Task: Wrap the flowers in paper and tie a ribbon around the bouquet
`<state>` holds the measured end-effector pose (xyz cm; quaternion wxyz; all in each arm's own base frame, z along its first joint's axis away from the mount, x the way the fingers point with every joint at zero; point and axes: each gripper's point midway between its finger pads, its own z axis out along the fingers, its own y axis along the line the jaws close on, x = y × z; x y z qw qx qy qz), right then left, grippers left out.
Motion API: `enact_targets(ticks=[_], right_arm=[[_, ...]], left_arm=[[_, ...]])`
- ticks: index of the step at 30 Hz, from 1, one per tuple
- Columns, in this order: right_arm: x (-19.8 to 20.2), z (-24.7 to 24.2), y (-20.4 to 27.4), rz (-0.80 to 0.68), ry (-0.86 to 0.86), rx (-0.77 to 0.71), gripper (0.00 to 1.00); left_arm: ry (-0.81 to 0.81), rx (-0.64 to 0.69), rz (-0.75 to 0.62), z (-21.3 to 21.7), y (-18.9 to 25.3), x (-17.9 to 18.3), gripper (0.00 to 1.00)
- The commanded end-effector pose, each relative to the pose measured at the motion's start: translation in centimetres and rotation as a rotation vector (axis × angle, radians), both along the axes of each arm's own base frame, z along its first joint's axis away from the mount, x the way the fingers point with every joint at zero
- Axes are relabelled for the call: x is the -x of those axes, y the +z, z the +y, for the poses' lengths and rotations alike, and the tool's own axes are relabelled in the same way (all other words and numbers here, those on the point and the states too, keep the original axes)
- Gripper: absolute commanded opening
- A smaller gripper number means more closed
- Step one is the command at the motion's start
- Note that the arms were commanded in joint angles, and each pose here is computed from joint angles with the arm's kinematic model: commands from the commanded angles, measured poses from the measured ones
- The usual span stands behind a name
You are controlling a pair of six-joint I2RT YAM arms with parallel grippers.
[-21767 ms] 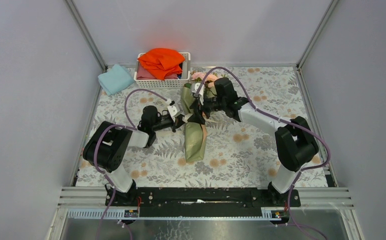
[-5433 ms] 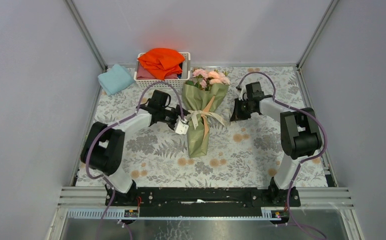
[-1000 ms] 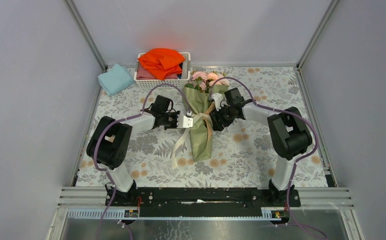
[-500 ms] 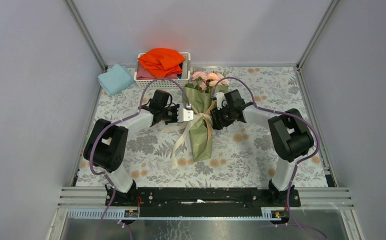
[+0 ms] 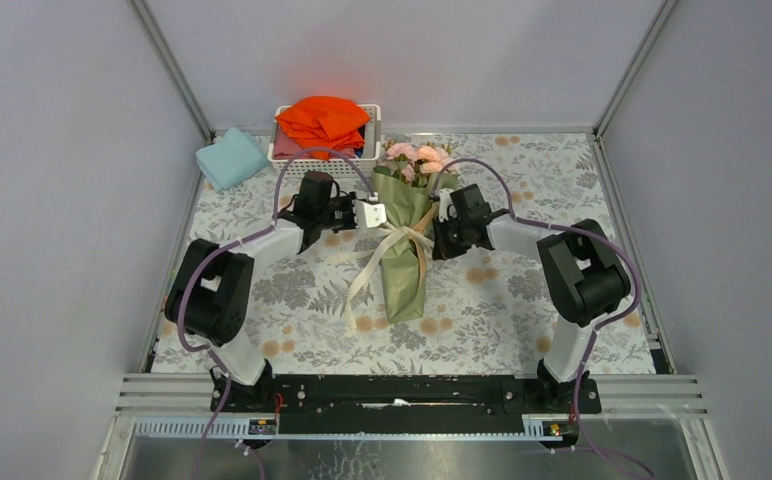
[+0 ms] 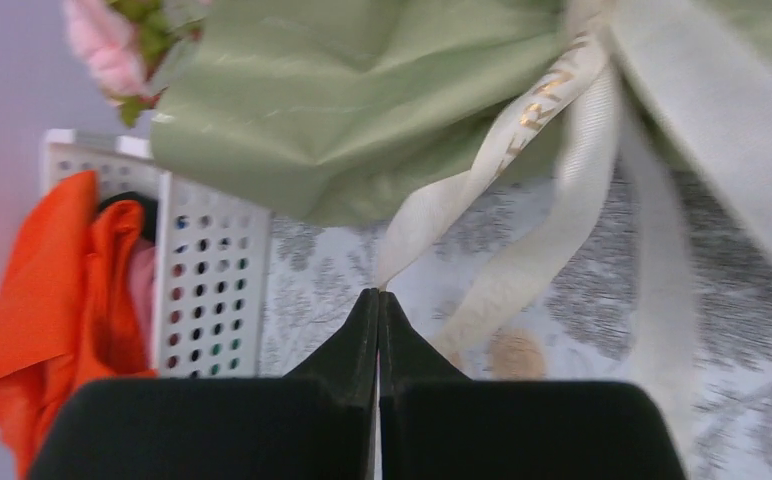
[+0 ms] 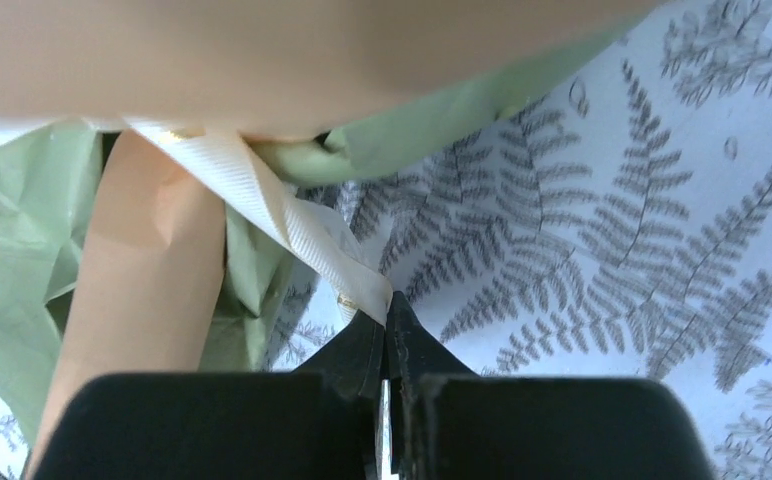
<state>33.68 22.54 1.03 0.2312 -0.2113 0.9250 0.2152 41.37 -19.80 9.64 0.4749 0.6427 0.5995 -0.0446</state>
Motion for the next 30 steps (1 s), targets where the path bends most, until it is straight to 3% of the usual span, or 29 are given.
enact_targets(ticks=[1,5,21,30], right_arm=[[4.7,-1.5,-1.3,0.154,-0.045,0.029,0.00],[6.4,-1.8,-0.6,0.217,-0.050,0.029,0.00],[12.1,-4.6,-0.8,0.417,-0.087,0.119,0.00],[11.9,-5.2,-0.5,0.430,-0.117,0.112,0.00]], left_arm=[[0.034,0.012,-0.247,1.2,1.9,-4.7,0.00],[-0.029,-0.028,-0.304,1.7,0.9,-6.3,0.00],[-0.029,-0.093,-0.274,3.9,-2.6,-11.1,0.00],[-0.010,-0.108,-0.268,5.2,-3.2,-12.2,0.00]])
